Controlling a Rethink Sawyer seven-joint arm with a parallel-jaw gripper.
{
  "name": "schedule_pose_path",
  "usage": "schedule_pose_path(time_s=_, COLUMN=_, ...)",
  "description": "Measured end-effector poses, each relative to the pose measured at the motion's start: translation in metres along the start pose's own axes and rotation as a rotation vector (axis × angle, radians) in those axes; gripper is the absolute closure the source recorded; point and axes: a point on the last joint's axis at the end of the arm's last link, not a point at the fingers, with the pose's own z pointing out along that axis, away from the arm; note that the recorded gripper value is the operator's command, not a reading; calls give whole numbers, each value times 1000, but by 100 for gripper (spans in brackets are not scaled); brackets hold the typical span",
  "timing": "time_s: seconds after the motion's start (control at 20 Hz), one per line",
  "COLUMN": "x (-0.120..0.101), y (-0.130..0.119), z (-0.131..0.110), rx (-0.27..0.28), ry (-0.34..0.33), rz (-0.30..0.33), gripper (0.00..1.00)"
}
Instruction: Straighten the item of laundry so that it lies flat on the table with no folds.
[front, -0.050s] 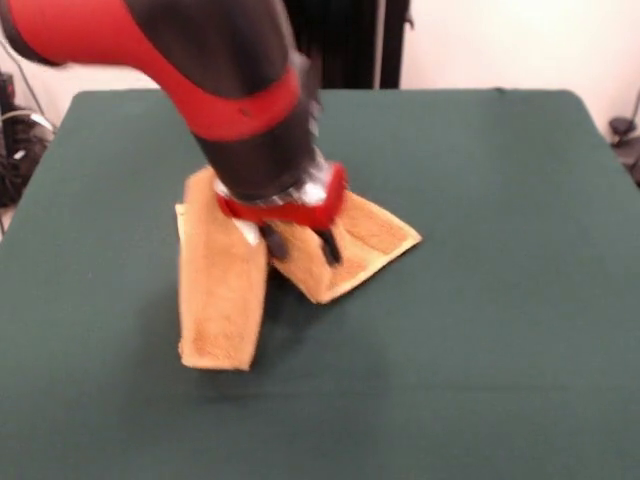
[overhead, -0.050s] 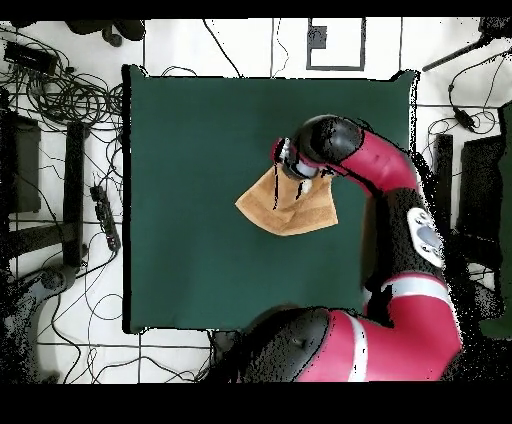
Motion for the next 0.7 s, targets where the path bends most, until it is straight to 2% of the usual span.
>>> schedule_pose_path(time_s=0.2, x=5, y=-47, z=-54, rx=3, ry=39, rz=-55, gripper=0)
schedule_pose_path(time_s=0.4, x=6, y=-83, z=-100, rx=28, ry=26, rz=-114, gripper=0)
schedule_pose_path(time_s=0.55, x=4, y=-93, z=-122, rx=46, ry=-7, rz=-145, gripper=0)
schedule_pose_path(time_s=0.7, x=5, y=-93, z=-133, rx=63, ry=-22, rz=-155, gripper=0)
